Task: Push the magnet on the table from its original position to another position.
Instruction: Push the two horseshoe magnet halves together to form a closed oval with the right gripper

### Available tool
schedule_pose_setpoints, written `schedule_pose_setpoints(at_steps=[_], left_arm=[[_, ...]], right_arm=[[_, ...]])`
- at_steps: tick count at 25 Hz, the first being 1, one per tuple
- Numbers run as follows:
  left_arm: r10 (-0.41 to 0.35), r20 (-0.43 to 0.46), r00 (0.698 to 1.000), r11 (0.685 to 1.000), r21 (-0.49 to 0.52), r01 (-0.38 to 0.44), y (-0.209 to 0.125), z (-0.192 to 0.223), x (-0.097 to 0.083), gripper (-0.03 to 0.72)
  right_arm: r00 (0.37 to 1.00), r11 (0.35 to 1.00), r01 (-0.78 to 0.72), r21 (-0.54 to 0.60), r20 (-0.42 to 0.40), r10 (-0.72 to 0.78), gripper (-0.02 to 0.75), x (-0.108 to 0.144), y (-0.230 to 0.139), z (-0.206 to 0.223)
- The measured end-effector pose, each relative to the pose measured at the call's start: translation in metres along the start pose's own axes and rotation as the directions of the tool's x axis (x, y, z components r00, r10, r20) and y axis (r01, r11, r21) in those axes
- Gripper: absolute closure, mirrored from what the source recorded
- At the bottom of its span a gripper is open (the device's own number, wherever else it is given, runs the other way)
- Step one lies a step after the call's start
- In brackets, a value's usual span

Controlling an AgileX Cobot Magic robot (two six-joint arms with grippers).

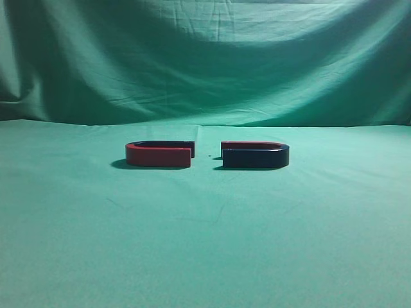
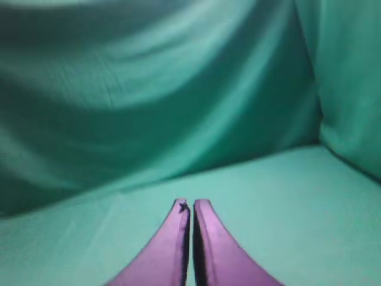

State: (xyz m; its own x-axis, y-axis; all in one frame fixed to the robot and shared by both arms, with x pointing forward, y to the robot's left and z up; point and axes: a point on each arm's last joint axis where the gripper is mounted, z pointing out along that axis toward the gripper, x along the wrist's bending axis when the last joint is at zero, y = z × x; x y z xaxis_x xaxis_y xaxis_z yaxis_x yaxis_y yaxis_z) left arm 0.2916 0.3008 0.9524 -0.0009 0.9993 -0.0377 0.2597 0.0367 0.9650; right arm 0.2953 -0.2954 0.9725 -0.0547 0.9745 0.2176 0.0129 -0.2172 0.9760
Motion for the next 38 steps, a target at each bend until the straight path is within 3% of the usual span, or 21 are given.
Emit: schedule_pose_setpoints(at_steps=[2,6,8,12,18,22,25,29,35,38], left_arm=[[0.000,0.000,1.000,1.000,0.000,0.000,0.000,0.000,0.000,0.316],[0.000,0.000,1.000,1.000,0.000,0.000,0.000,0.000,0.000,0.316],[0.000,0.000,1.000,1.000,0.000,0.000,0.000,0.000,0.000,0.316],[0.000,0.000,1.000,1.000,0.000,0.000,0.000,0.000,0.000,0.316],[0.000,0.000,1.000,1.000,0.000,0.000,0.000,0.000,0.000,0.316],[0.000,0.000,1.000,1.000,0.000,0.000,0.000,0.000,0.000,0.316],[0.000,0.000,1.000,1.000,0.000,0.000,0.000,0.000,0.000,0.316],[0.000,0.000,1.000,1.000,0.000,0.000,0.000,0.000,0.000,0.316],[0.000,0.000,1.000,1.000,0.000,0.000,0.000,0.000,0.000,0.316],[0.000,0.000,1.000,1.000,0.000,0.000,0.000,0.000,0.000,0.316]], right_arm=[[1.000,0.991,-0.014,-0.133,-0.030,0.010,0.738,0.003,0.012,-0.001],[0.999,0.990,-0.009,-0.139,-0.031,0.005,0.738,0.007,0.033,-0.004],[1.000,0.999,-0.016,-0.047,-0.012,0.016,0.738,0.011,0.049,-0.002],[0.998,0.957,-0.032,0.288,0.061,0.015,0.738,0.016,0.069,0.017],[0.991,0.747,-0.012,0.665,0.105,-0.078,0.738,0.022,0.093,0.067],[0.989,0.596,0.055,0.801,0.038,-0.142,0.738,0.027,0.106,0.101],[0.997,0.459,0.059,0.886,-0.025,-0.079,0.738,0.036,0.105,0.129],[0.990,0.326,0.130,0.936,-0.143,0.016,0.738,0.054,0.083,0.159],[0.966,0.243,0.241,0.940,-0.257,0.037,0.738,0.092,0.049,0.200],[0.964,0.213,0.252,0.944,-0.263,0.025,0.738,0.108,0.034,0.223]])
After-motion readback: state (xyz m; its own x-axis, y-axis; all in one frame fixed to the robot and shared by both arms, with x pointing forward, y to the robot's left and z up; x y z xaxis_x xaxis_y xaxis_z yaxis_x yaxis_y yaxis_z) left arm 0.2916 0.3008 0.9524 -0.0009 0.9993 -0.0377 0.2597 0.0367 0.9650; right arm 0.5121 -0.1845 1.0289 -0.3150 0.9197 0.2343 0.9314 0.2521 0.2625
